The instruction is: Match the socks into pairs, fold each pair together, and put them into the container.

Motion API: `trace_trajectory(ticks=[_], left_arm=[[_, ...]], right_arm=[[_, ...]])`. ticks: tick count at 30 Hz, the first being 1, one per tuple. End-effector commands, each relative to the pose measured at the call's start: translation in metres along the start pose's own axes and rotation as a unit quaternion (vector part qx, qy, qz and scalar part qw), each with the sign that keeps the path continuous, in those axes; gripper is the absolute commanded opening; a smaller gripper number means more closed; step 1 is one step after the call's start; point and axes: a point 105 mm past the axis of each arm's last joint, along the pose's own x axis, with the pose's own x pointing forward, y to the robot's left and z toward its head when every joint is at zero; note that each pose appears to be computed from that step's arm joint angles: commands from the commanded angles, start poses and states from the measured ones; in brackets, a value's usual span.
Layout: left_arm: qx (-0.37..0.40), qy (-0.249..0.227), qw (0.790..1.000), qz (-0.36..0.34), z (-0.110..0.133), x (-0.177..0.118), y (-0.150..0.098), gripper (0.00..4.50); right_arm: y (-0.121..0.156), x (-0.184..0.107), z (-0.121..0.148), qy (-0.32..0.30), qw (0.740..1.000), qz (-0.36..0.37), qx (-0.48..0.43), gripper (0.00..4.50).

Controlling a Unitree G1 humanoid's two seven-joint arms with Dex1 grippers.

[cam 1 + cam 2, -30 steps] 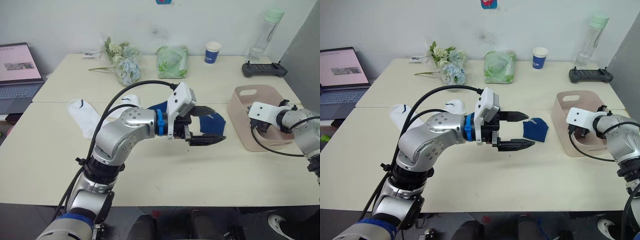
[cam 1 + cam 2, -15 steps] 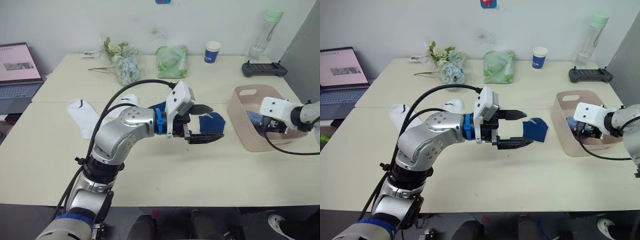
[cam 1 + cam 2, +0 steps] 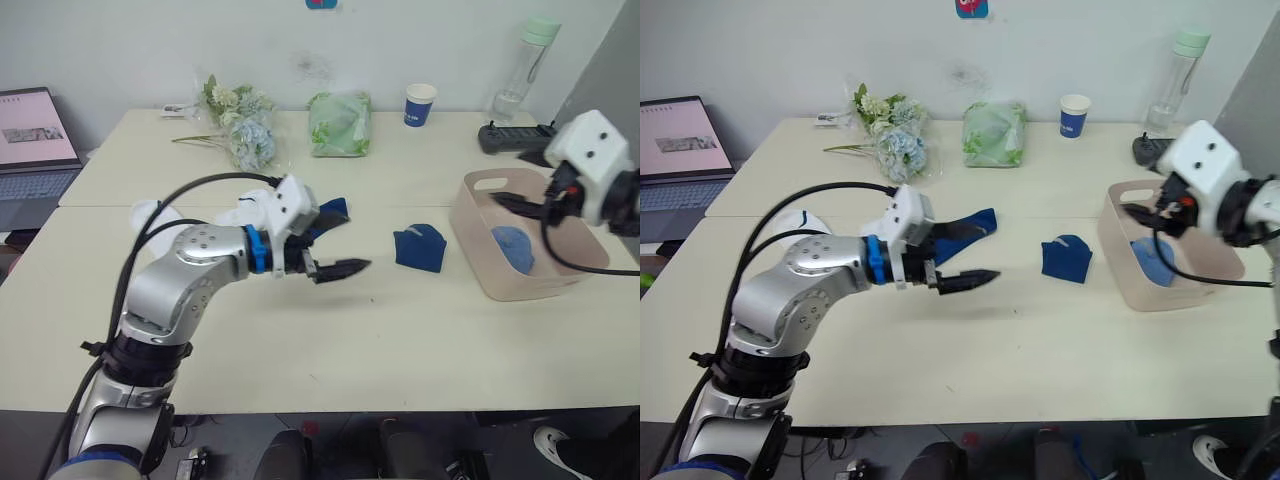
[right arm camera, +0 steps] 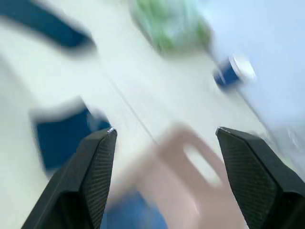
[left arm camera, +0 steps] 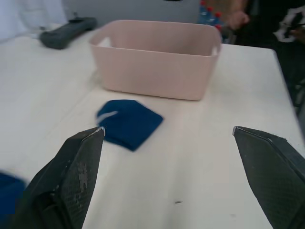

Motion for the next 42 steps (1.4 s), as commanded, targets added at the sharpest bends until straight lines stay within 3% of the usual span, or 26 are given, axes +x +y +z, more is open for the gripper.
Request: trace_trajectory(ticks=[1, 5, 8, 11, 17, 20, 21, 29, 34, 37, 42], left_arm=[[0.017, -0.01, 0.996, 0.089, -0.002, -0.027, 0.021, 4.5], [-0.018, -0.012, 0.983, 0.181, -0.022, -0.062, 0.027, 4.5], [-0.028, 0.023, 0.958, 0.285, -0.056, -0.099, 0.026, 4.5], [-0.05, 0.061, 0.937, 0.341, -0.087, -0.132, 0.015, 4.5], [-0.08, 0.127, 0.906, 0.395, -0.133, -0.194, -0.001, 4.5], [-0.073, 0.147, 0.906, 0.391, -0.145, -0.208, -0.005, 4.5], [-0.069, 0.147, 0.907, 0.388, -0.146, -0.209, -0.005, 4.5], [-0.055, 0.129, 0.916, 0.377, -0.156, -0.2, 0.002, 4.5], [-0.019, 0.101, 0.936, 0.338, -0.142, -0.168, 0.02, 4.5], [-0.036, 0.079, 0.953, 0.29, -0.132, -0.137, 0.034, 4.5], [-0.006, 0.095, 0.968, 0.232, -0.128, -0.104, 0.051, 4.5]], right_arm=[[0.027, 0.015, 0.015, -0.057, 0.997, -0.01, 0.046, 3.58], [0.076, 0.04, 0.013, -0.09, 0.988, -0.003, 0.122, 3.58], [0.117, 0.05, -0.008, -0.079, 0.987, -0.015, 0.141, 3.58], [0.146, 0.048, -0.03, -0.078, 0.985, -0.018, 0.151, 3.58], [0.152, 0.026, -0.078, -0.038, 0.977, -0.048, 0.203, 3.58], [0.147, 0.013, -0.093, -0.027, 0.976, -0.049, 0.211, 4.21], [0.148, 0.01, -0.096, -0.024, 0.977, -0.04, 0.209, 4.48], [0.14, -0.001, -0.093, -0.025, 0.983, -0.02, 0.183, 4.48], [0.147, 0.011, -0.079, -0.029, 0.986, 0.018, 0.164, 4.48], [0.147, 0.014, -0.068, -0.034, 0.985, 0.033, 0.167, 4.48], [0.149, 0.016, -0.051, -0.041, 0.986, 0.042, 0.156, 4.48]])
